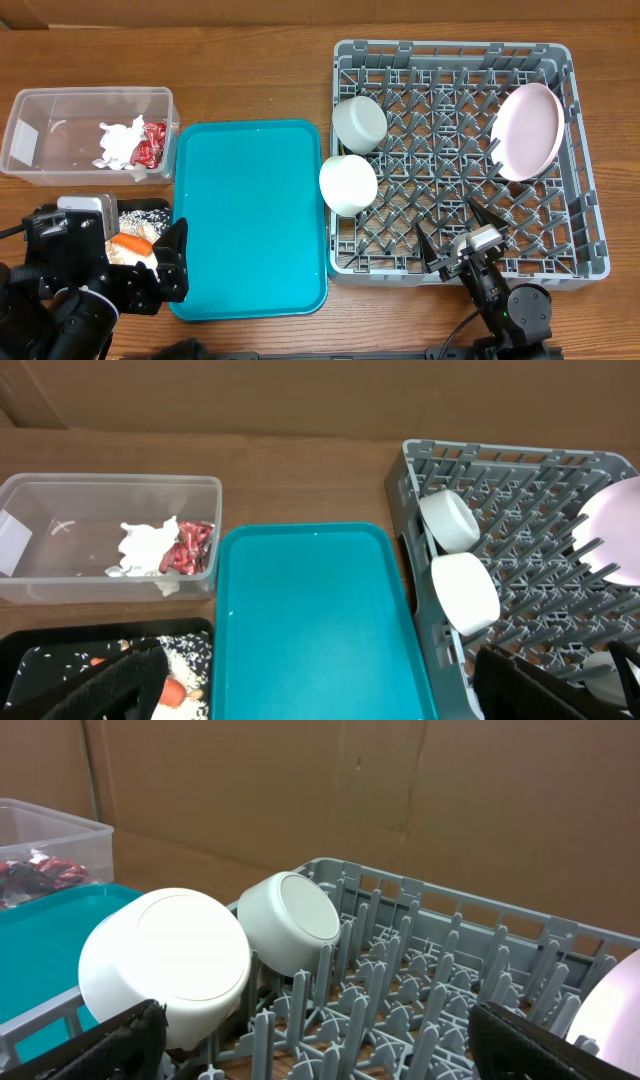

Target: Sort waste into correct bins and load items into the dishwasher rack

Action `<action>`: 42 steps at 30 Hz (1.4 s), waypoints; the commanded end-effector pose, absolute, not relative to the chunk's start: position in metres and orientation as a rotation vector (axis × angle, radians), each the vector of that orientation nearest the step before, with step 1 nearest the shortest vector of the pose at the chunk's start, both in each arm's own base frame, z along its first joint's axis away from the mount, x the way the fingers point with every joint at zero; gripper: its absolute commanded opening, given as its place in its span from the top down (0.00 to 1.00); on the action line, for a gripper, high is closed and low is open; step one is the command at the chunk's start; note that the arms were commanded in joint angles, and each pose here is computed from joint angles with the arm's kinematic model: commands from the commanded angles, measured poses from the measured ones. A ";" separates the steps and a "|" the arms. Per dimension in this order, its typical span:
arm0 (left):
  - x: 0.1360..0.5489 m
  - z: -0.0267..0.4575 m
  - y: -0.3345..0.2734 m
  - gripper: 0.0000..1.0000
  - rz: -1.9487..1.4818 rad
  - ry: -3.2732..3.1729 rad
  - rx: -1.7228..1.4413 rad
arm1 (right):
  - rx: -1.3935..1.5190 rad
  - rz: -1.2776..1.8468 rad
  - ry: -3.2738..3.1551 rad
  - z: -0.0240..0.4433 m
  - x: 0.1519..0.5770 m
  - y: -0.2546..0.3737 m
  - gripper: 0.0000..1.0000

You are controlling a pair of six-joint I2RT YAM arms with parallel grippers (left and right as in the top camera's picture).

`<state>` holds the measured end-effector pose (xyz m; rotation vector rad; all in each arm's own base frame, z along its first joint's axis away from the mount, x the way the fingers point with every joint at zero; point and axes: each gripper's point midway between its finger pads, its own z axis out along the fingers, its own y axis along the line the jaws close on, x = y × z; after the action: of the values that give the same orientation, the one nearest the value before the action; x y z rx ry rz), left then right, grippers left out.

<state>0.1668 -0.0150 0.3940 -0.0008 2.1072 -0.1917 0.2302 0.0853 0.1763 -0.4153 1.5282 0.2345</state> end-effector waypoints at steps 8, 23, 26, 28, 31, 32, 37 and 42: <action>0.167 0.396 -0.015 0.00 -0.174 2.102 0.031 | -0.411 0.235 1.523 0.175 0.230 0.085 0.00; 0.175 0.408 -0.028 0.00 -0.136 2.033 0.222 | -0.411 0.235 1.523 0.175 0.230 0.085 0.00; 0.188 0.417 -0.035 0.00 -0.118 1.923 0.300 | -0.411 0.235 1.523 0.175 0.230 0.085 0.00; 0.195 0.419 -0.039 0.00 -0.115 1.843 0.336 | -0.411 0.235 1.523 0.175 0.230 0.085 0.00; 0.203 0.407 -0.045 0.00 -0.114 1.742 0.369 | -0.411 0.235 1.523 0.175 0.230 0.085 0.00; 0.204 0.400 -0.046 0.00 -0.117 1.722 0.377 | -0.411 0.235 1.523 0.175 0.230 0.085 0.00; 0.203 0.348 -0.056 0.00 -0.148 1.660 0.416 | -0.411 0.235 1.523 0.175 0.230 0.085 0.00; 0.200 0.301 -0.061 0.00 -0.151 1.584 0.438 | -0.411 0.235 1.523 0.175 0.230 0.085 0.00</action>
<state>0.2053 -0.0548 0.3222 0.4049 1.6180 -0.1386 0.2302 0.0853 0.1765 -0.4155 1.5273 0.2342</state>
